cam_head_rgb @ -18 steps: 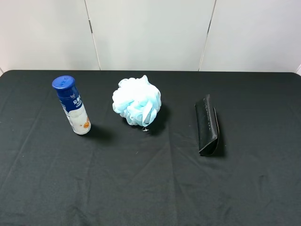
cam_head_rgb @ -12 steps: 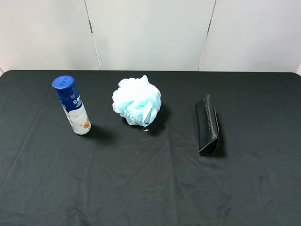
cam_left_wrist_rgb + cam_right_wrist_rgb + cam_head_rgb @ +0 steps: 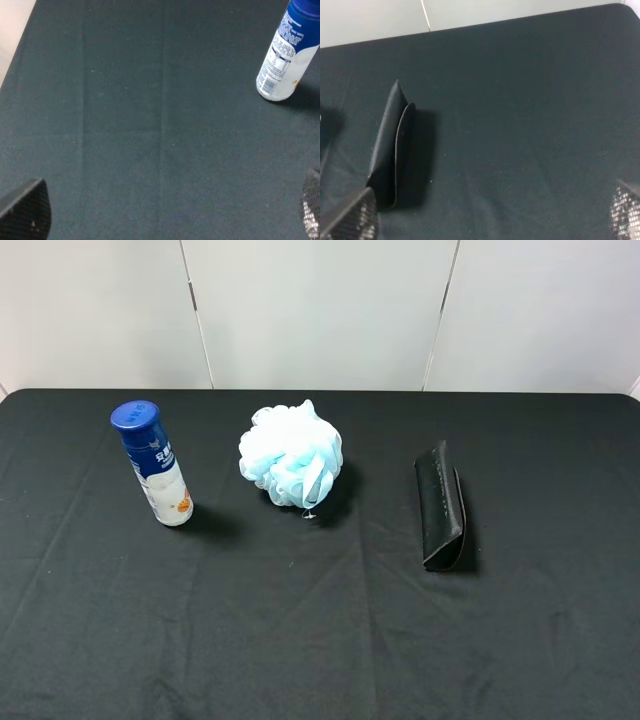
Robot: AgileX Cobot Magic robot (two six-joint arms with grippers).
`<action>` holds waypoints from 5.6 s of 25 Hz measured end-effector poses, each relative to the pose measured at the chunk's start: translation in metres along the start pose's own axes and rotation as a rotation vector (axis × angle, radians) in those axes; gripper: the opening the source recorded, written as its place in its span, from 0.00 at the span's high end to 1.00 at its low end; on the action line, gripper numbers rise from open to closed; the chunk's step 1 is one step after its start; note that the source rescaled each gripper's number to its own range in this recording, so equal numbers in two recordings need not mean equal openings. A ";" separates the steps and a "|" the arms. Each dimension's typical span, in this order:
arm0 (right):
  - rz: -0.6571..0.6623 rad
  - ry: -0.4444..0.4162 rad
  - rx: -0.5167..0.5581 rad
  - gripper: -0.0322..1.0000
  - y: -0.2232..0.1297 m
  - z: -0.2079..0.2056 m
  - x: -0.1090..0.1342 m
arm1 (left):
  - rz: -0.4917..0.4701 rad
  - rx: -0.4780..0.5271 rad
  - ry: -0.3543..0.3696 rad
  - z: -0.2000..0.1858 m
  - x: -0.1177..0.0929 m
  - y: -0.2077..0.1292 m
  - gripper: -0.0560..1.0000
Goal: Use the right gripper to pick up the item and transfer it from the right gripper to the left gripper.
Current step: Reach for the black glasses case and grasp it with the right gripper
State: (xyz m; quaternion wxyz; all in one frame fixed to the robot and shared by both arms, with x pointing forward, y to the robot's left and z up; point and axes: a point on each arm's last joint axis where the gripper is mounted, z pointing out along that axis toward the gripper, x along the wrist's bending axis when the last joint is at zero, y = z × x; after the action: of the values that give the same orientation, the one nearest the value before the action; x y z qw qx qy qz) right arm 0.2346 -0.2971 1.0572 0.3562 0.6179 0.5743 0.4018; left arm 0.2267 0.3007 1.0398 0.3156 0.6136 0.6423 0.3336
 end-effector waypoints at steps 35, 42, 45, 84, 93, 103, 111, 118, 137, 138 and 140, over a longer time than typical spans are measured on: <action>-0.208 0.082 0.725 0.00 0.138 0.164 0.074 | 0.000 0.000 0.000 0.000 0.000 0.000 0.00; -0.229 0.074 0.839 0.00 0.121 0.194 0.092 | 0.000 0.000 0.000 0.000 0.000 0.000 0.00; -0.249 0.074 0.881 0.00 0.112 0.205 0.100 | 0.000 0.000 0.000 0.000 0.000 0.000 0.00; -0.208 0.091 1.039 0.00 -0.005 0.319 0.135 | 0.000 0.000 0.000 0.000 0.000 0.000 0.00; -0.186 0.064 1.064 0.00 -0.030 0.327 0.131 | 0.000 0.000 0.000 0.000 0.000 0.000 0.00; -0.194 0.057 1.073 0.00 -0.032 0.328 0.130 | 0.000 -0.001 0.000 0.000 0.000 0.000 0.00; -0.184 0.058 1.077 0.02 -0.032 0.327 0.131 | 0.000 -0.001 0.000 0.000 0.000 0.000 0.00; -0.168 0.057 1.090 0.02 -0.033 0.326 0.131 | 0.000 -0.001 0.000 0.000 0.000 0.000 0.00; -0.117 0.063 1.099 0.61 -0.033 0.326 0.134 | 0.000 -0.001 0.000 0.000 0.000 0.000 0.00; -0.116 0.063 1.098 0.69 -0.033 0.326 0.134 | 0.000 -0.001 0.000 0.000 0.000 0.000 0.00; -0.114 0.064 1.094 0.85 -0.033 0.326 0.134 | 0.000 -0.001 0.000 0.000 0.000 0.000 0.00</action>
State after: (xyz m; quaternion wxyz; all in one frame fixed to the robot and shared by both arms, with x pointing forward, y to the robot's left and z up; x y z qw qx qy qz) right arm 0.5181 -0.1538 0.9009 -0.0134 0.6684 0.7425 0.0433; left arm 0.2267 0.3007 1.0398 0.3158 0.6135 0.6422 0.3338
